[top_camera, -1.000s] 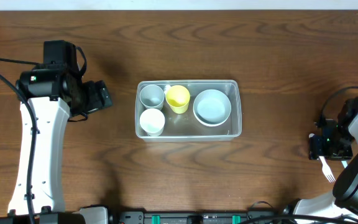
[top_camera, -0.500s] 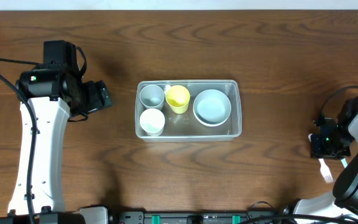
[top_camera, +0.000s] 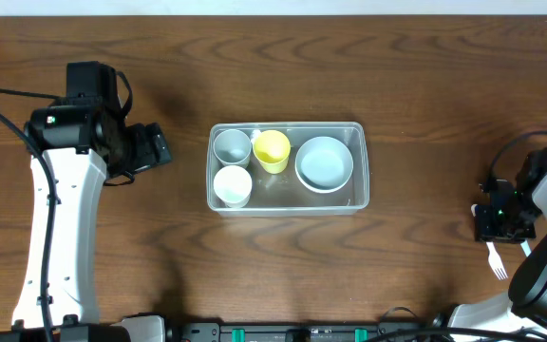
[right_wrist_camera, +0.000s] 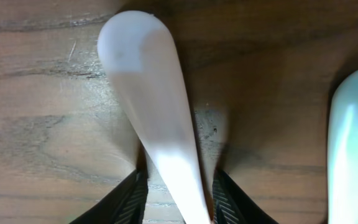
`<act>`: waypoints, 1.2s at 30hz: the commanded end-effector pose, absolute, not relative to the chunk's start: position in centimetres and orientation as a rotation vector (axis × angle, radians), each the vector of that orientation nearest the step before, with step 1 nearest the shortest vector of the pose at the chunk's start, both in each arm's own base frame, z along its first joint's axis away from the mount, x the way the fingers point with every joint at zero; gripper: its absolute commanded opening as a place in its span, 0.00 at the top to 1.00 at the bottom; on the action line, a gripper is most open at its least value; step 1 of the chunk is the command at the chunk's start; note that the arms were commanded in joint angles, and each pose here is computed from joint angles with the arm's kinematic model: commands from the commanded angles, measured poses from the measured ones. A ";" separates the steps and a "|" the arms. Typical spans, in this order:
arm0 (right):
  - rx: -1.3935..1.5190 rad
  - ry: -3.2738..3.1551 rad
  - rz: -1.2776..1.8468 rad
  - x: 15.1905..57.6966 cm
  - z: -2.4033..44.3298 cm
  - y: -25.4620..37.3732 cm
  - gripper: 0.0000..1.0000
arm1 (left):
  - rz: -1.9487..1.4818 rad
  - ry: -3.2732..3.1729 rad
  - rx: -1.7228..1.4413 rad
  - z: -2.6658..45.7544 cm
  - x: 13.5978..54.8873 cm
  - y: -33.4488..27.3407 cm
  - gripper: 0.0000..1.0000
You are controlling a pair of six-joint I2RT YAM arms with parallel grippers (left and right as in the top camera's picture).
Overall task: Pack container
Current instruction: 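Lower the right gripper and grasp the white fork handle, then carry the white fork into the container's front and release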
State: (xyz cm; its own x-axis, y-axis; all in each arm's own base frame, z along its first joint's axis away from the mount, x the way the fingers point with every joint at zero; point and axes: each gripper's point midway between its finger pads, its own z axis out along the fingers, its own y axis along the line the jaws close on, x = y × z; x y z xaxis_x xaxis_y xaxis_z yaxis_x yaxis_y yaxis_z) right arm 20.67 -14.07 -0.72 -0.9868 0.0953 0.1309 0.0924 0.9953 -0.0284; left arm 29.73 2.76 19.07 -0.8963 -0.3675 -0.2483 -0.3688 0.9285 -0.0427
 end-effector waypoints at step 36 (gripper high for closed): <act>-0.375 -3.131 0.022 24.8 1.6 -14.7 0.99 | 0.016 2.843 -0.574 18.7 29.5 3.0 0.02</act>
